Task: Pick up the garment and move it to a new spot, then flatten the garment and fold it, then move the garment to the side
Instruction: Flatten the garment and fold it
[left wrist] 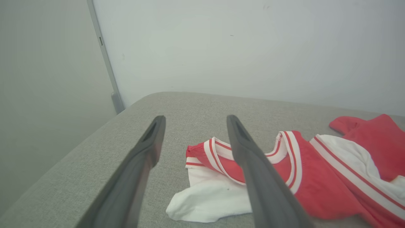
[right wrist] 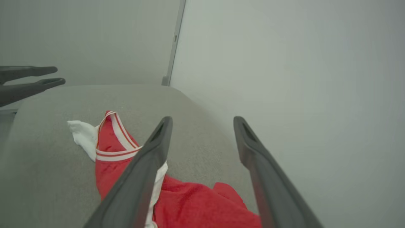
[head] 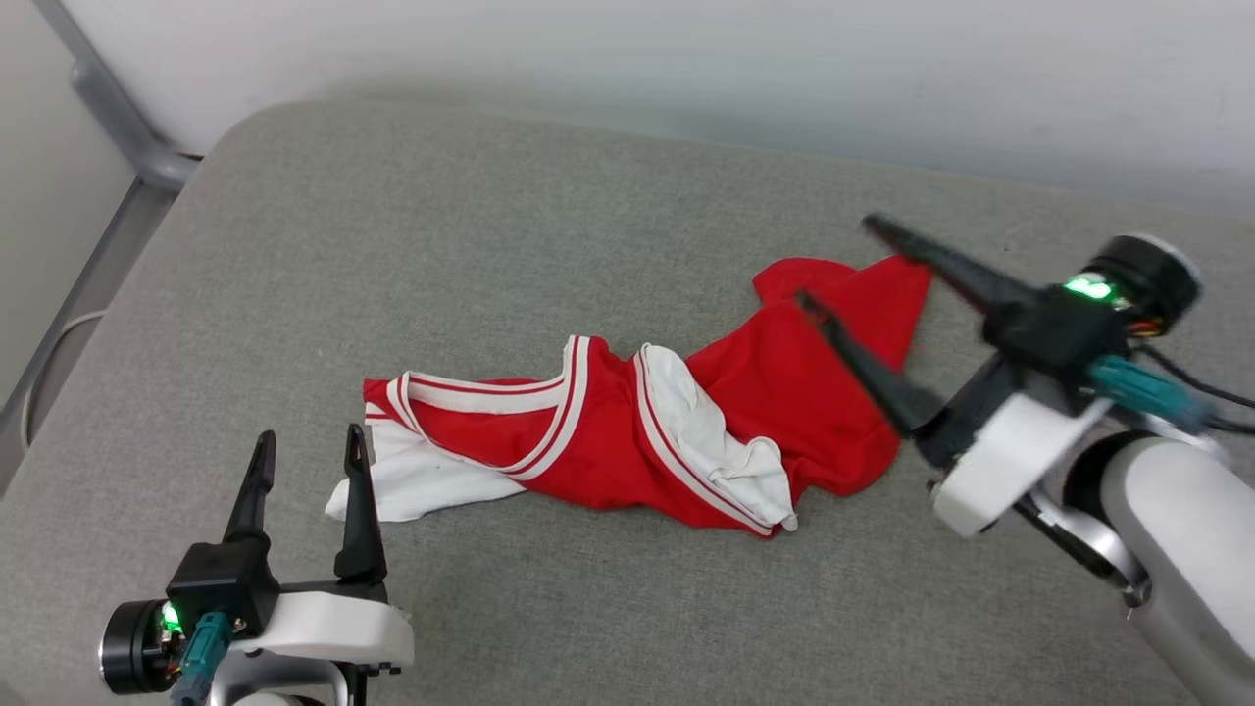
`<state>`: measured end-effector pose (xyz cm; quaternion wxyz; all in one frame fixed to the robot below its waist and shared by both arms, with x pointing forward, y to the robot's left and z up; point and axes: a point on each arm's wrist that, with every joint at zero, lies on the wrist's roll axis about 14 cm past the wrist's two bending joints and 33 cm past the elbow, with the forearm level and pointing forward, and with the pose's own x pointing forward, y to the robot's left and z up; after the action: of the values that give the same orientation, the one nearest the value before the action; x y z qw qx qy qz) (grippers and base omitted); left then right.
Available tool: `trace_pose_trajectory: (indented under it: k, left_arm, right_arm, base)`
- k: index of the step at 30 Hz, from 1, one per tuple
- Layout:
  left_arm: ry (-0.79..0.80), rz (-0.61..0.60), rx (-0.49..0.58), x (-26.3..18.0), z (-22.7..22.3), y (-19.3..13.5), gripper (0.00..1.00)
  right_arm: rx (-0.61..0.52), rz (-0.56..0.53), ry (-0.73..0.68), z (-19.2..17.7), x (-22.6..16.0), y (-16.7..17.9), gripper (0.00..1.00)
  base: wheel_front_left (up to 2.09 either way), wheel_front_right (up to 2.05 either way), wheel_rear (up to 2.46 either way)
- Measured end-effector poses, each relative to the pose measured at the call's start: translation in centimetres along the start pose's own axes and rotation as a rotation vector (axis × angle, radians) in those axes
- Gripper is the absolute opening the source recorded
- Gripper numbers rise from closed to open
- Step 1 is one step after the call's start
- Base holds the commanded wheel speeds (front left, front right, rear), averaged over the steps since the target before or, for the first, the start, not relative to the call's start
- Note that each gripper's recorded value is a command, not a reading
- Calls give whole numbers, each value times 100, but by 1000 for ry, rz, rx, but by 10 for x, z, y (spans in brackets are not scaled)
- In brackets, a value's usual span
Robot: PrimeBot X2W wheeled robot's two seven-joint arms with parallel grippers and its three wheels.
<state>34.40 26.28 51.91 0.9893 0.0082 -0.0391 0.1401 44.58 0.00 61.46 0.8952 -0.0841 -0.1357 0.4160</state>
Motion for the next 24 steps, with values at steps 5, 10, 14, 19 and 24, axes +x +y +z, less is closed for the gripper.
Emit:
trace_pose_trajectory:
  k: [5,10,14,19,24]
  left_arm:
    - [-6,21,3,0,-1,2,100]
    - [6,39,1,0,-7,2,100]
    - [16,54,1,3,-12,3,100]
    - [38,80,8,6,-20,6,100]
    - [60,97,16,10,-27,9,100]
  right_arm:
    - [58,242,290,-47,6,47,100]
    - [39,424,550,-92,-7,76,100]
    - [24,540,722,-123,-20,93,100]
    - [-4,619,881,-156,-21,99,100]
    - [0,709,988,-186,-36,124,100]
  base:
    - [0,0,0]
    - [0,0,0]
    - [0,0,0]
    - [0,0,0]
    - [0,0,0]
